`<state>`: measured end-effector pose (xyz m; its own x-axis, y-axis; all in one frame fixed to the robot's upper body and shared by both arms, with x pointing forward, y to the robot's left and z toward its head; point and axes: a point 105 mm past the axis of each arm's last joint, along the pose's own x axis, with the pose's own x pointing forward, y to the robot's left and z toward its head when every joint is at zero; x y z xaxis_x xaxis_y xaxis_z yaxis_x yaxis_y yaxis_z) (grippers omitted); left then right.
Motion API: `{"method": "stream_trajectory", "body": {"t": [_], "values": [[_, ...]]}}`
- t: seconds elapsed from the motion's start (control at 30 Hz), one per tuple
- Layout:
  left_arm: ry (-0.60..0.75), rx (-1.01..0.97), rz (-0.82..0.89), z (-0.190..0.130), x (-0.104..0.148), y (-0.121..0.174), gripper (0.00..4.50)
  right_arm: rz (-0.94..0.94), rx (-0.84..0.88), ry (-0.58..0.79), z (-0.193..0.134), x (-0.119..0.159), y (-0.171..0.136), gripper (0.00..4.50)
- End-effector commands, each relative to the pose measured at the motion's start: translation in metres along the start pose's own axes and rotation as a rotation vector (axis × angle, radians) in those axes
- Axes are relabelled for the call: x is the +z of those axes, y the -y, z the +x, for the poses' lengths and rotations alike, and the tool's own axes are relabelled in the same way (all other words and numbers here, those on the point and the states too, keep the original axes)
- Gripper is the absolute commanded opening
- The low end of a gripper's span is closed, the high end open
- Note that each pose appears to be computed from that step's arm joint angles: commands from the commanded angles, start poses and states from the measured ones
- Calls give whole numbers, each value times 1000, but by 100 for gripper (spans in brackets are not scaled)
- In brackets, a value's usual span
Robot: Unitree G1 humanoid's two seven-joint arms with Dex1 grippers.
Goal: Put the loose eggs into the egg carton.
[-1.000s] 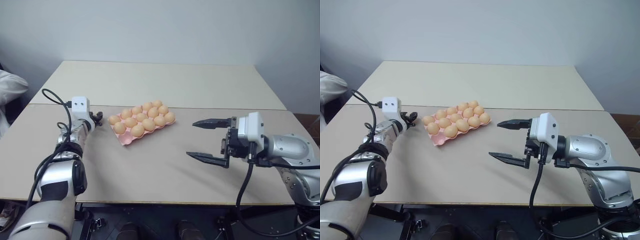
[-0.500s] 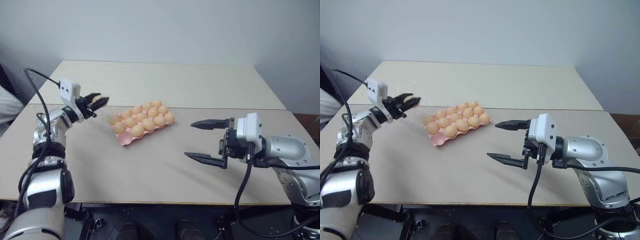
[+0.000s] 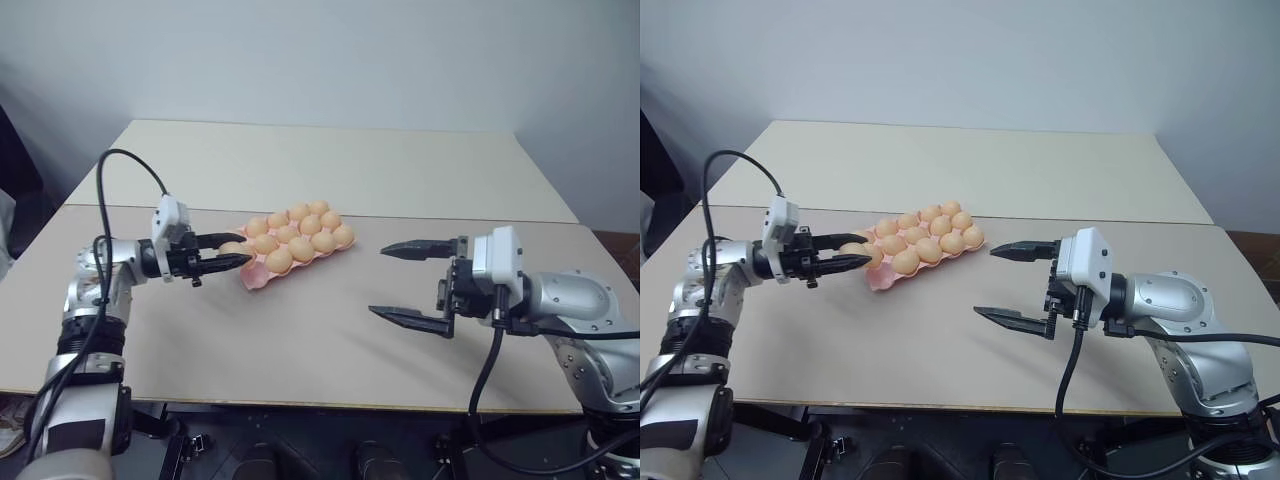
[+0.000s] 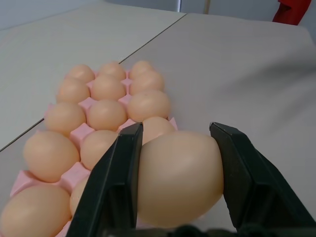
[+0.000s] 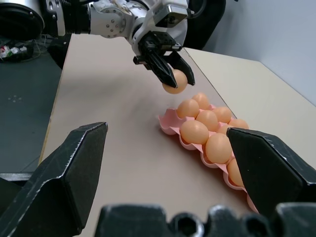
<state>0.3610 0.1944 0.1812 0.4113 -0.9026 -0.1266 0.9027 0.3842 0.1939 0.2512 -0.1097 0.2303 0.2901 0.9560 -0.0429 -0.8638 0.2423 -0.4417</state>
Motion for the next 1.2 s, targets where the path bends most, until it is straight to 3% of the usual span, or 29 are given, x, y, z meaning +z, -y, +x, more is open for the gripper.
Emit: {"method": "stream_trajectory", "body": {"t": [0.03, 0.1, 0.23, 0.37, 0.67, 0.97, 1.2], "values": [[4, 8, 52, 6, 6, -4, 200, -39, 7, 23, 0, 9, -3, 450], [-9, -15, 46, 10, 3, -2, 200, -40, 5, 23, 0, 9, -3, 450], [-46, -14, 40, 17, -5, -2, 314, -41, 0, 23, 0, 9, -3, 450], [-18, 2, 64, 16, 2, -6, 448, -40, -2, 23, 0, 9, -4, 450], [23, 10, 124, -22, 36, 4, 448, -29, 7, 27, -2, 7, -5, 450], [-69, 80, 116, -88, 46, 57, 448, -11, 38, -26, -18, -4, 3, 450], [-75, 169, 81, -101, 46, 86, 448, 35, 55, -83, -34, -16, 3, 450]]}}
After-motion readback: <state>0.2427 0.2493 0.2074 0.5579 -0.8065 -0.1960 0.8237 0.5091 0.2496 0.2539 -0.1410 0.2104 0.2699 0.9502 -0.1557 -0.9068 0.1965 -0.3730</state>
